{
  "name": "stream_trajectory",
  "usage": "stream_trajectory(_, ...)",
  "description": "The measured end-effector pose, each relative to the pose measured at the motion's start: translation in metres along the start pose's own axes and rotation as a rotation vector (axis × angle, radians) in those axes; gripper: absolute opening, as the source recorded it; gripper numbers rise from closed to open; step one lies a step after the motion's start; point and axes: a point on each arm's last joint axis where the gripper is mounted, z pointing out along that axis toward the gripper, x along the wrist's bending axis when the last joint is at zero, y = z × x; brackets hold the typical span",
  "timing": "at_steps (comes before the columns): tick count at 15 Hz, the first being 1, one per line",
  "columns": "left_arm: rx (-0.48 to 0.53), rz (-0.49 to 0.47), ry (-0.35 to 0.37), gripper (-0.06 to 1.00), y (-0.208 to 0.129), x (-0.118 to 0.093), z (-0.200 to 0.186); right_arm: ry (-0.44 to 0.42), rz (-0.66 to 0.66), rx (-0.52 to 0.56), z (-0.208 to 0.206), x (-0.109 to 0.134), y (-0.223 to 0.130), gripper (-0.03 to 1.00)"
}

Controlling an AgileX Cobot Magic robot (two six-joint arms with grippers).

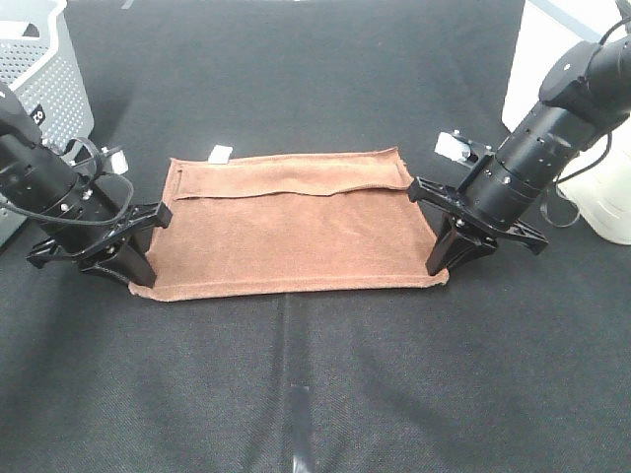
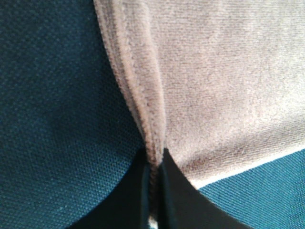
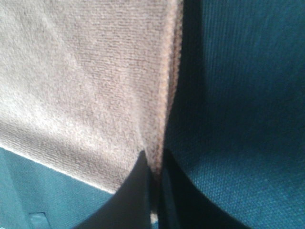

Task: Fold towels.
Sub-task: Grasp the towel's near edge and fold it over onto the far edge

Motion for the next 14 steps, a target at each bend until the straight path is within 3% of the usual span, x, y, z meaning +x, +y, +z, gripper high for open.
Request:
stream_trajectory(3, -0.053, 0.018, -0.009, 0.01, 0.015, -0.007, -0.01, 0.004, -0.055, -0.064, -0.016, 0.009, 0.014, 0.0)
stream_trajectory(8, -0.266, 0.055, -0.028, 0.01, 0.063, -0.026, -0.047, 0.003, -0.148, -0.222, -0.058, 0.031, 0.054, 0.0)
stream_trajectory(10, -0.372, 0.022, -0.04, 0.01, 0.095, -0.02, -0.065, 0.01, -0.177, -0.274, -0.069, 0.038, 0.086, 0.0)
stream_trajectory(14, -0.427, 0.033, -0.05, 0.01, 0.137, -0.012, -0.046, 0.013, -0.18, -0.325, -0.056, 0.034, 0.13, 0.0)
